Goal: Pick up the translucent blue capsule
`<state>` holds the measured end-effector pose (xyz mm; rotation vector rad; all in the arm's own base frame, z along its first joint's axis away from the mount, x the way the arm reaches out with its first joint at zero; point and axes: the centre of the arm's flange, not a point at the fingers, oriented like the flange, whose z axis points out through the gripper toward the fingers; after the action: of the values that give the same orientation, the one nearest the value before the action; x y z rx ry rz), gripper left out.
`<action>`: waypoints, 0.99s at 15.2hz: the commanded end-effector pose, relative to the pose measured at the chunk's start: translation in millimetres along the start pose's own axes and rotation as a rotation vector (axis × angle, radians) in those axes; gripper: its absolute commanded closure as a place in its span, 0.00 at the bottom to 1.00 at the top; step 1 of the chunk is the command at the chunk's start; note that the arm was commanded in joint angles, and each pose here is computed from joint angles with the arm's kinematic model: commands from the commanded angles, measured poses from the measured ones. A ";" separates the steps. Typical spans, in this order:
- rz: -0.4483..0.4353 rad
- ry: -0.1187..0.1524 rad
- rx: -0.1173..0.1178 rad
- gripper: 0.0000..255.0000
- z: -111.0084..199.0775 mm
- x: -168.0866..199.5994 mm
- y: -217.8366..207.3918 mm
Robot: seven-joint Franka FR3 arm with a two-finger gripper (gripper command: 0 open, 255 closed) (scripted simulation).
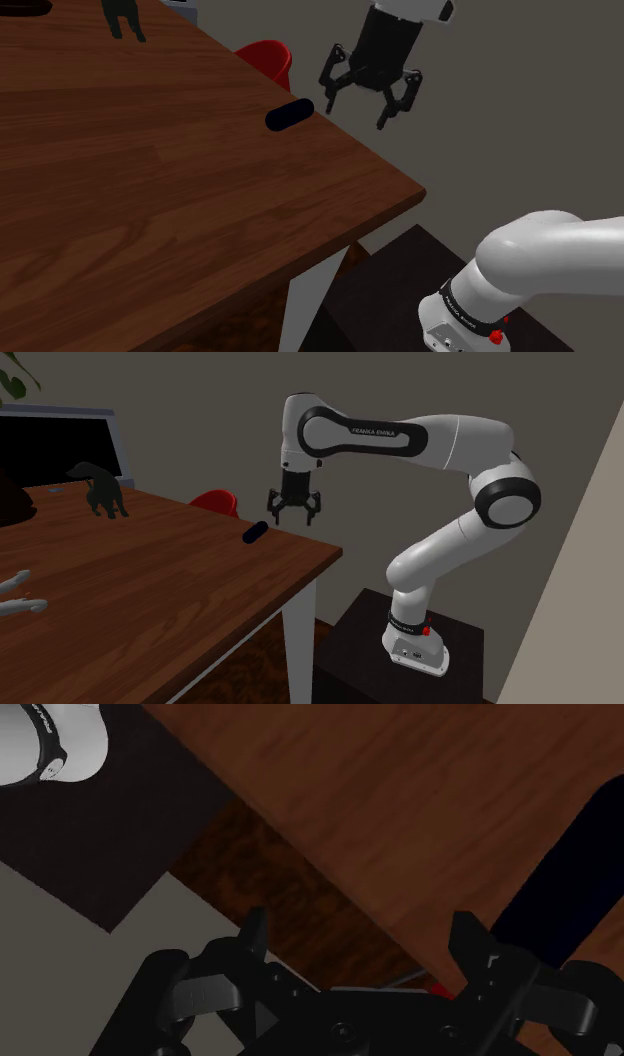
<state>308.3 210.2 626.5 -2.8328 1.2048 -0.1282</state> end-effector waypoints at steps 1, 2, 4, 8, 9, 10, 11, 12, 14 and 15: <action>0.109 0.007 0.016 0.00 -4.1 -11.1 -22.9; 0.159 0.012 0.023 0.00 -6.5 -14.5 -34.6; 0.259 0.022 0.037 0.00 -11.5 -19.6 -58.4; 0.438 0.039 0.063 0.00 -21.2 -22.9 -101.5; 0.438 0.039 0.063 0.00 -16.0 -23.2 -101.1; 0.438 0.039 0.063 0.00 -10.7 -23.5 -100.6; 0.438 0.039 0.063 0.00 -5.5 -23.8 -100.1; 0.438 0.039 0.063 0.00 -0.2 -24.1 -99.7; 0.438 0.039 0.063 0.00 10.3 -24.6 -98.7; 0.438 0.039 0.063 0.00 15.5 -24.9 -98.3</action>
<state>362.1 296.1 623.5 -2.4531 1.7560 -0.1927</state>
